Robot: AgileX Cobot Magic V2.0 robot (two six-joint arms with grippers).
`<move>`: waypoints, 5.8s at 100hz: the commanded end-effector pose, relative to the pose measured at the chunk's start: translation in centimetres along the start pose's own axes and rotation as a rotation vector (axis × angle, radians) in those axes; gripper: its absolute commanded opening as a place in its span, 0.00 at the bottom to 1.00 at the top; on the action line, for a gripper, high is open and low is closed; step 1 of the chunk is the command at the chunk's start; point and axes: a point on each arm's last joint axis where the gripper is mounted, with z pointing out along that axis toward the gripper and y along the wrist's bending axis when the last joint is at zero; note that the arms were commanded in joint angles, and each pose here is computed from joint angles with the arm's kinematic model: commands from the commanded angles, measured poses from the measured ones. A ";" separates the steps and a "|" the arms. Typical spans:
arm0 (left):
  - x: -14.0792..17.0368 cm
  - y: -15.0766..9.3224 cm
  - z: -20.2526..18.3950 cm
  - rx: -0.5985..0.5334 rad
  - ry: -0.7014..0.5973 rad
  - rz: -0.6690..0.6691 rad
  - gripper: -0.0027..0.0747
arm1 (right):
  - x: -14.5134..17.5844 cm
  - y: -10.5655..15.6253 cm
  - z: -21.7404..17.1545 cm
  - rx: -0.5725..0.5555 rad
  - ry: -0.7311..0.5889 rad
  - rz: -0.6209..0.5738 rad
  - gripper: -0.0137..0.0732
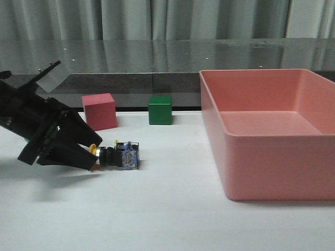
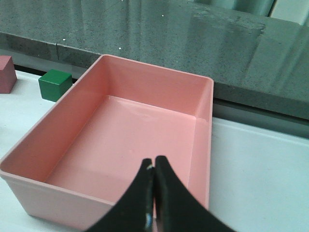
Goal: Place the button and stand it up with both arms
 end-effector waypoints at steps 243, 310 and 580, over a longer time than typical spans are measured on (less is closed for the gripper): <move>-15.9 -2.4 2.9 -0.291 1.303 0.306 0.15 | -1.5 -0.3 -0.2 0.027 -0.099 0.000 0.09; -16.8 -3.3 0.5 -0.284 1.382 0.243 0.70 | -1.5 -0.3 -0.2 0.027 -0.099 0.000 0.09; -6.3 -29.4 -14.6 -1.383 -0.358 -0.299 0.01 | -1.5 -0.3 -0.2 0.027 -0.099 0.000 0.09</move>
